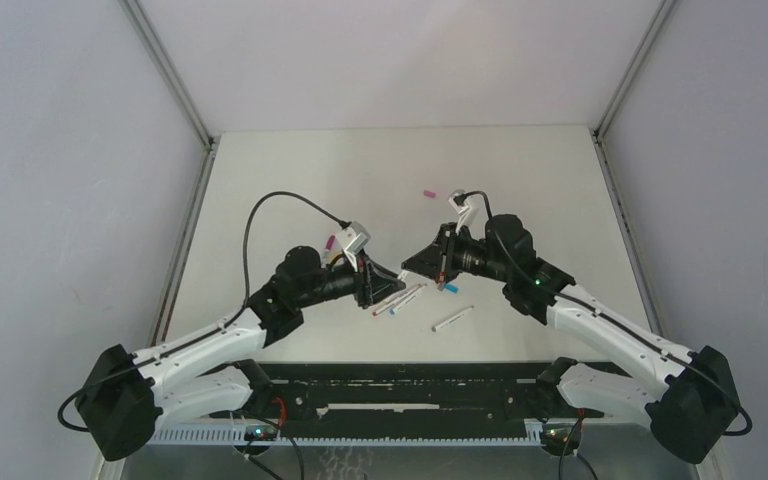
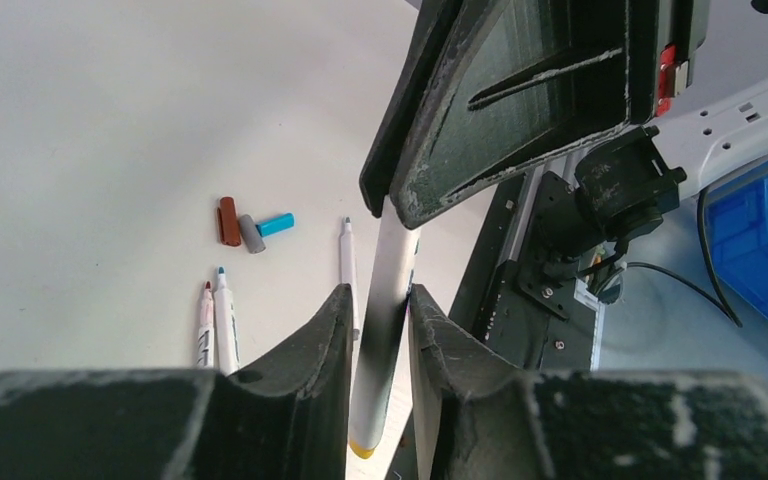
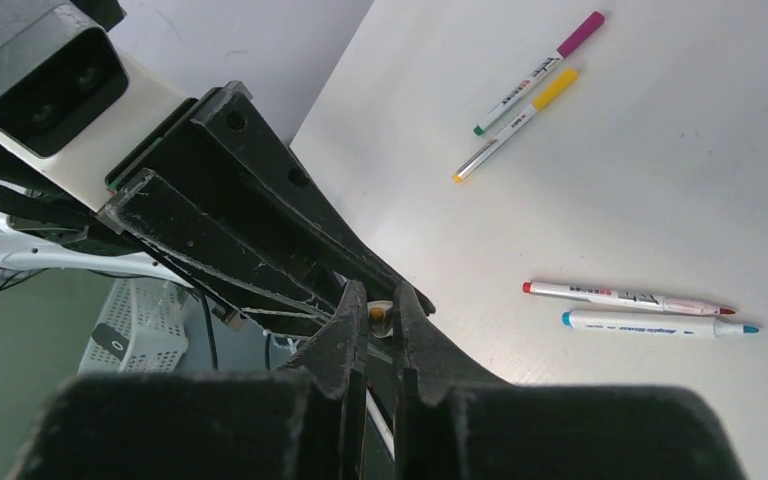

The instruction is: Insert the pens into the pen caps

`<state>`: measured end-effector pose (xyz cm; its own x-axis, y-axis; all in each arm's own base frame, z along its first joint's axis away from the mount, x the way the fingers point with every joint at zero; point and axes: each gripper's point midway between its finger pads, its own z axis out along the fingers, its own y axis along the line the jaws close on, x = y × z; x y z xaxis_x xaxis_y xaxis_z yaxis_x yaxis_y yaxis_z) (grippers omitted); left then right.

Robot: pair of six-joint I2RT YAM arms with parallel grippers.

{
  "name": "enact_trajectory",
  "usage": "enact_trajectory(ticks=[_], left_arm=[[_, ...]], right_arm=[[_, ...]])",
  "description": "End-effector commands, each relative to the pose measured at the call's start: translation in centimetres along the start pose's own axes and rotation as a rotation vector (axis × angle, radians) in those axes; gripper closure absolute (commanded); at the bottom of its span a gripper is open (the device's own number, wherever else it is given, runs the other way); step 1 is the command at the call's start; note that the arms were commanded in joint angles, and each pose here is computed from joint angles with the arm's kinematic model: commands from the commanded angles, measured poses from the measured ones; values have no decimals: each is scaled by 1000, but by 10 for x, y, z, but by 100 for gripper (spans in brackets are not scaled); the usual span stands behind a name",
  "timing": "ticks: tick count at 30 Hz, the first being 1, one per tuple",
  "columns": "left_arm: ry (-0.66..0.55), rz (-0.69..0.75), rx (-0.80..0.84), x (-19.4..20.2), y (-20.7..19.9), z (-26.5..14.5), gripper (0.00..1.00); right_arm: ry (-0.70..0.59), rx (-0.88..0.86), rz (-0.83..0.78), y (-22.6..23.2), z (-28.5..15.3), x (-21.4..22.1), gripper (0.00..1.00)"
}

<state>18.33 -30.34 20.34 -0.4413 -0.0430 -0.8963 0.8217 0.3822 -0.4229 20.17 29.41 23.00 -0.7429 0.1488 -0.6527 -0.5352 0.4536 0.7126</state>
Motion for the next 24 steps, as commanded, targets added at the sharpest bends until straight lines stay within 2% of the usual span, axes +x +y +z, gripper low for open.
enact_trajectory(ticks=[1,5,8,9,12,14,18,24], left_arm=[[25,-5,3,13,2,1,72],[37,-6,4,17,3,1,76],[34,-3,-1,16,4,0,95],[29,-4,-4,15,4,-1,99],[-4,-2,-53,9,10,-4,100],[-19,9,-133,8,24,-8,100],[-50,-20,-293,5,58,-22,100],[-119,-95,-356,1,78,-41,100]], right_arm=[[-52,-77,-62,22,-7,-14,100],[-56,-76,-71,22,-9,-14,100],[-53,-71,-76,20,-9,-14,100],[-46,-65,-80,18,-9,-13,96],[-10,1,-126,0,-10,-7,52],[17,109,-169,-25,-11,-2,41],[88,348,-239,-85,-17,8,42],[260,628,-246,-149,-26,26,49]])
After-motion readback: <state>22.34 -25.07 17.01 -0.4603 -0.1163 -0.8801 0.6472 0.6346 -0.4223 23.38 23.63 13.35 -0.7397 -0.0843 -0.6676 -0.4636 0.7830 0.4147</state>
